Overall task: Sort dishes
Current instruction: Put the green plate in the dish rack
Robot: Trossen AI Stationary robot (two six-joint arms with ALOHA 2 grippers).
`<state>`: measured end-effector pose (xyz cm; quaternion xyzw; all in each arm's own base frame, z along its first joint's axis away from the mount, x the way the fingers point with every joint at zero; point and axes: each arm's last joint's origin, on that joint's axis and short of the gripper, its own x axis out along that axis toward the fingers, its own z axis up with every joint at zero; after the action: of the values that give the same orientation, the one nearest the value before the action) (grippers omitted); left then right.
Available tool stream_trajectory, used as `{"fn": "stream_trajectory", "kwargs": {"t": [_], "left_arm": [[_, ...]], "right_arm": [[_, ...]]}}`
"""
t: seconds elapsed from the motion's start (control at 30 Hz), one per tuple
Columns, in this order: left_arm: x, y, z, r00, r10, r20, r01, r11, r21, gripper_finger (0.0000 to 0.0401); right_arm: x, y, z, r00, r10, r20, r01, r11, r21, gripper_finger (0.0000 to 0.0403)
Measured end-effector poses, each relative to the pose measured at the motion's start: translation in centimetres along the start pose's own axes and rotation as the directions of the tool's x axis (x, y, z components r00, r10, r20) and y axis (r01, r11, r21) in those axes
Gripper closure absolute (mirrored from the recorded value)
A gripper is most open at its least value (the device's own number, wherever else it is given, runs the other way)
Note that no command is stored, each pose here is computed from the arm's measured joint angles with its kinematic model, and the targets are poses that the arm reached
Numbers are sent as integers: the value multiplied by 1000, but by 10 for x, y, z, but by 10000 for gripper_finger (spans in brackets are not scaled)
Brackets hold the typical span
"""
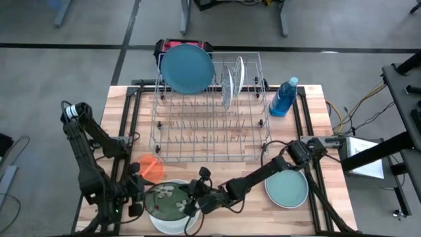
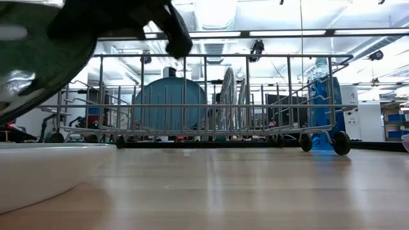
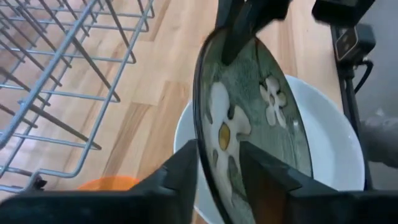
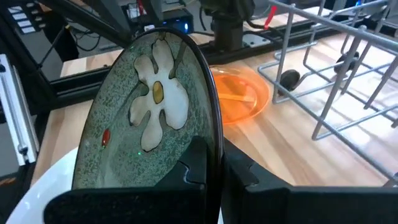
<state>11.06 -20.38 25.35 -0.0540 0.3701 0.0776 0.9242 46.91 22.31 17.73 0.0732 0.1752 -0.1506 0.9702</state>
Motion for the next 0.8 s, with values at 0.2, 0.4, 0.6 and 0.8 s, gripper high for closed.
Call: {"fn": "stream_trajectory", "kwargs": {"t": [0.2, 0.4, 0.6, 0.8], "left_arm": [[5, -4, -5, 999, 6, -39, -5, 1000, 29, 243], [14, -11, -12, 998, 39, -42, -37, 997, 63, 225], [27, -21, -22, 997, 66, -46, -60, 993, 106, 253], [34, -29, -26, 996, 86, -38, -82, 992, 99, 340]], "right_arm": [[-2, 2, 8, 1000, -11, 26, 13, 997, -73, 402], [-6, 8, 15, 999, -11, 50, 19, 986, -166, 402], [-10, 13, 21, 997, -13, 70, 29, 971, -236, 401], [-12, 15, 22, 997, 5, 72, 9, 982, -190, 386]]}}
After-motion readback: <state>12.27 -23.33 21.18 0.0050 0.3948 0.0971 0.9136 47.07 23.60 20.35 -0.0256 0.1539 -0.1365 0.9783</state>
